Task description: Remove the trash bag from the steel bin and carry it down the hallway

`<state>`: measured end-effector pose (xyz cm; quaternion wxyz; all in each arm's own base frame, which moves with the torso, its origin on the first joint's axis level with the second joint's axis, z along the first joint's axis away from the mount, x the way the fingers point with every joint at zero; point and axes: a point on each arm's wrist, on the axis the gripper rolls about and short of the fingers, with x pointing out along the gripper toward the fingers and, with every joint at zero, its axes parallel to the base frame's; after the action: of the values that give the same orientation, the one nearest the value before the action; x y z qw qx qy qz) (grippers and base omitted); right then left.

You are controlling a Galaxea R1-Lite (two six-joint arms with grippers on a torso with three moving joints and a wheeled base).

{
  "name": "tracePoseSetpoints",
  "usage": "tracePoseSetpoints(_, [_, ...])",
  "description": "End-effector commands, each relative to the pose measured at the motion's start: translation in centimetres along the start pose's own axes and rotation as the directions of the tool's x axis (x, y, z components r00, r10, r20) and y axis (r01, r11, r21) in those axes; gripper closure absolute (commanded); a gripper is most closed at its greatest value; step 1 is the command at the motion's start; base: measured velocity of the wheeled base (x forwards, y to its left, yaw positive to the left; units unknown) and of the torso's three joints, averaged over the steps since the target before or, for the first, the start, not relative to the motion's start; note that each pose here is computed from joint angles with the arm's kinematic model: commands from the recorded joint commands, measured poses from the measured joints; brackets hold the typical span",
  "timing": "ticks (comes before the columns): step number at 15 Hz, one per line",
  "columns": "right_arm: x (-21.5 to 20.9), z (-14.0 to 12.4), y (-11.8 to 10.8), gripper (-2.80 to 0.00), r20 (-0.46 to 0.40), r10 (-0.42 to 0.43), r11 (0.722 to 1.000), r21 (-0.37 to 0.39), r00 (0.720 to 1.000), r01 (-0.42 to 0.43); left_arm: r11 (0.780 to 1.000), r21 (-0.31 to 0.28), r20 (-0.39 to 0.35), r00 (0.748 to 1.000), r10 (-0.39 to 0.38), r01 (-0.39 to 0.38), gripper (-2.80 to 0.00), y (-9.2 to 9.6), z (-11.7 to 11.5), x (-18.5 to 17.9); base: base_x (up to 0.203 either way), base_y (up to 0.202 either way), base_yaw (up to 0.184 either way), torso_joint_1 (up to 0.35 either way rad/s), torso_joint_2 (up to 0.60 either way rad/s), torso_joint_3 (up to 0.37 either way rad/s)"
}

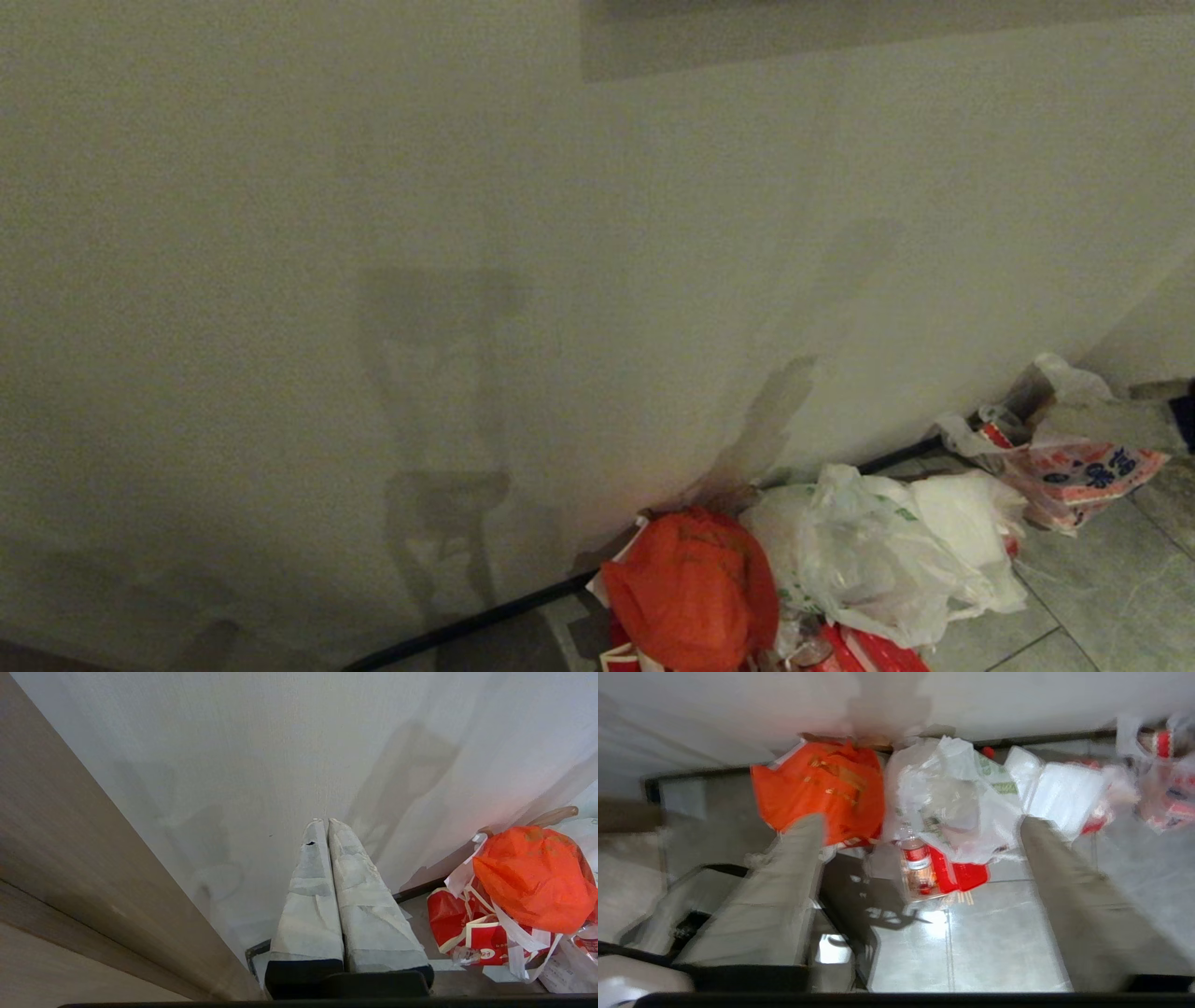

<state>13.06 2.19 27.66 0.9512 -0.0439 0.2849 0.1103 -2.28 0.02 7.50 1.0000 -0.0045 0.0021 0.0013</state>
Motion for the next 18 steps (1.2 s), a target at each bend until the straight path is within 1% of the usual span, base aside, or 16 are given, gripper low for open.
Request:
tracePoseSetpoints(1, [-3.5, -2.2, 0.3, 0.00, 0.086, -0.010, 1.000, 0.007, 0.996, 0.010, 1.000, 0.000, 0.000, 1.000, 0.001, -0.001, 0.00, 0.0, 0.0, 0.0, 0.000, 0.000, 0.000, 0.000, 0.00, 0.000])
tracePoseSetpoints(3, [-5.2, -5.5, 0.5, 0.00, 0.111, -0.031, 0.999, 0.021, 0.993, 0.029, 1.000, 0.000, 0.000, 1.000, 0.001, -0.001, 0.00, 0.0, 0.0, 0.0, 0.000, 0.000, 0.000, 0.000, 0.00, 0.000])
tracePoseSetpoints(6, [-5.9, -12.1, 0.9, 0.00, 0.099, -0.117, 0.992, 0.069, 0.988, 0.110, 1.000, 0.000, 0.000, 1.000, 0.001, -0.001, 0.00, 0.0, 0.0, 0.0, 0.000, 0.000, 0.000, 0.000, 0.00, 0.000])
tracePoseSetpoints(8, [-6.1, -16.1, 1.4, 0.00, 0.116, -0.132, 0.990, 0.068, 0.984, 0.125, 1.000, 0.000, 0.000, 1.000, 0.001, -0.001, 0.00, 0.0, 0.0, 0.0, 0.000, 0.000, 0.000, 0.000, 0.00, 0.000])
tracePoseSetpoints(9, [-5.6, -18.1, 1.5, 0.00, 0.100, -0.132, 0.990, 0.067, 0.986, 0.126, 1.000, 0.000, 0.000, 1.000, 0.001, -0.001, 0.00, 0.0, 0.0, 0.0, 0.000, 0.000, 0.000, 0.000, 0.00, 0.000])
tracePoseSetpoints(10, [-5.2, -19.5, 1.6, 0.00, 0.099, -0.137, 0.989, 0.070, 0.986, 0.131, 1.000, 0.000, 0.000, 1.000, 0.001, -0.001, 0.00, 0.0, 0.0, 0.0, 0.000, 0.000, 0.000, 0.000, 0.00, 0.000])
tracePoseSetpoints(12, [-4.6, -22.1, 1.9, 0.00, 0.137, -0.154, 0.986, 0.079, 0.979, 0.144, 1.000, 0.000, 0.000, 1.000, 0.001, -0.001, 0.00, 0.0, 0.0, 0.0, 0.000, 0.000, 0.000, 0.000, 0.00, 0.000])
tracePoseSetpoints(13, [-4.4, -23.3, 2.1, 0.00, 0.227, -0.162, 0.986, 0.076, 0.960, 0.148, 1.000, 0.000, 0.000, 1.000, 0.001, -0.001, 0.00, 0.0, 0.0, 0.0, 0.000, 0.000, 0.000, 0.000, 0.00, 0.000])
tracePoseSetpoints(14, [-4.3, -24.3, 2.2, 0.00, 0.331, -0.169, 0.986, 0.070, 0.928, 0.155, 1.000, 0.000, -0.002, 1.000, 0.001, -0.001, 0.00, 0.0, 0.0, 0.0, 0.000, 0.000, 0.000, 0.000, 0.00, 0.000])
tracePoseSetpoints(15, [-3.9, -24.9, 2.3, 0.00, 0.398, -0.178, 0.984, 0.070, 0.900, 0.164, 1.000, 0.000, -0.002, 1.000, 0.001, -0.001, 0.00, 0.0, 0.0, 0.0, 0.000, 0.000, 0.000, 0.000, 0.00, 0.000])
tracePoseSetpoints(17, [-2.3, -25.5, 2.0, 0.00, 0.480, -0.215, 0.977, 0.107, 0.851, 0.186, 1.000, 0.000, -0.002, 1.000, 0.001, -0.001, 0.00, 0.0, 0.0, 0.0, 0.000, 0.000, 0.000, 0.000, 0.00, 0.000])
tracePoseSetpoints(18, [-2.1, -25.4, 1.9, 0.00, 0.485, -0.229, 0.973, 0.149, 0.844, 0.179, 1.000, 0.000, -0.002, 1.000, 0.001, -0.001, 0.00, 0.0, 0.0, 0.0, 0.000, 0.000, 0.000, 0.000, 0.00, 0.000])
